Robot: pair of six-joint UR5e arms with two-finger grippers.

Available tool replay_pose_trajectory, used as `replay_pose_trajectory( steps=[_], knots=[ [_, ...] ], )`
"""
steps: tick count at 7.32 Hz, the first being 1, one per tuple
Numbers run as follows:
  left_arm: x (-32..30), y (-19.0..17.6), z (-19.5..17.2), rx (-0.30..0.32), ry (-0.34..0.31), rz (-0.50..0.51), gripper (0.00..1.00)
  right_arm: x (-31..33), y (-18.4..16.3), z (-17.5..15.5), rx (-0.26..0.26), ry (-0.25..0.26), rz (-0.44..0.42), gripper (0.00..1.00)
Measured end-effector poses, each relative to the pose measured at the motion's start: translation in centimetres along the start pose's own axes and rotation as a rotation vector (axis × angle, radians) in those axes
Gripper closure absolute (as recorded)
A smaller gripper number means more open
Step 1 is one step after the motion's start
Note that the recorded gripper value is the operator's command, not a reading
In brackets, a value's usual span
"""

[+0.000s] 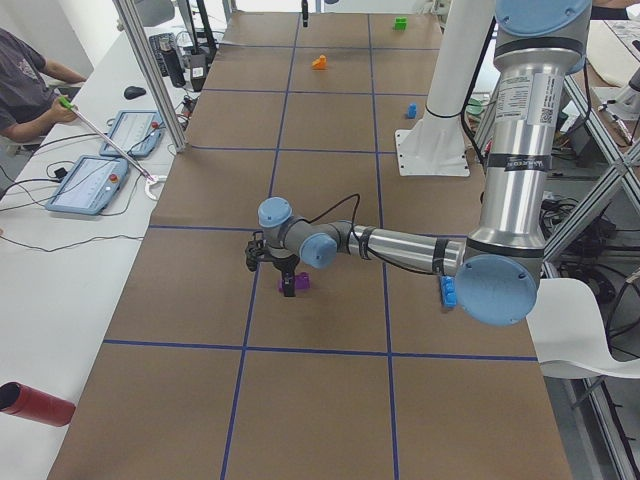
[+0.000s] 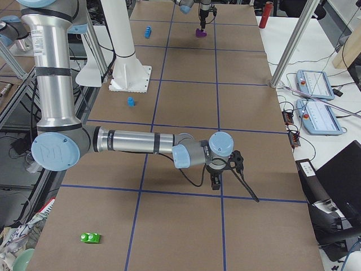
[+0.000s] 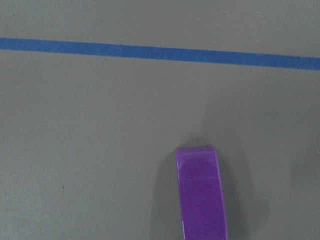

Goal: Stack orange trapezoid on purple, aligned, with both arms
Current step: 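Lower the left gripper onto the purple block and close on it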

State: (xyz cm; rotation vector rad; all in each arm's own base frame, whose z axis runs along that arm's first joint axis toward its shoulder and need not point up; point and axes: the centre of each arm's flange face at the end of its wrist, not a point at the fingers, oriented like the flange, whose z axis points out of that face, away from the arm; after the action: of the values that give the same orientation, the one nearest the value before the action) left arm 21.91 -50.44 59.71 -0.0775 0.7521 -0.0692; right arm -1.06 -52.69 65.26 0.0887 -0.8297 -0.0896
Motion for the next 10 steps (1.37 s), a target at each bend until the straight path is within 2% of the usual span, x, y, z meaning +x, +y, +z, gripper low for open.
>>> replay_pose_trajectory(
  steps=[5,6,7,8,9,10],
  knots=[
    [1.6,0.6,1.0,-0.010,0.008,0.012,0.02,-0.2,0.0,0.1,-0.002,0.000,-0.002,0.00],
    [1.7,0.7,1.2,-0.012,0.007,0.015,0.14,-0.2,0.0,0.2,-0.003,-0.001,-0.003,0.00],
    [1.7,0.8,1.4,-0.016,0.005,0.018,0.50,-0.3,0.0,0.2,-0.004,-0.002,-0.004,0.00],
    [1.7,0.9,1.5,-0.019,0.004,0.019,0.95,-0.3,0.0,0.3,-0.005,-0.002,-0.005,0.00],
    [1.7,1.0,1.7,-0.021,0.002,0.018,1.00,-0.4,0.0,0.3,-0.006,-0.003,-0.007,0.00],
    [1.7,1.0,1.7,-0.021,0.001,0.018,1.00,-0.6,0.0,0.3,-0.006,-0.005,-0.010,0.00]
  ],
)
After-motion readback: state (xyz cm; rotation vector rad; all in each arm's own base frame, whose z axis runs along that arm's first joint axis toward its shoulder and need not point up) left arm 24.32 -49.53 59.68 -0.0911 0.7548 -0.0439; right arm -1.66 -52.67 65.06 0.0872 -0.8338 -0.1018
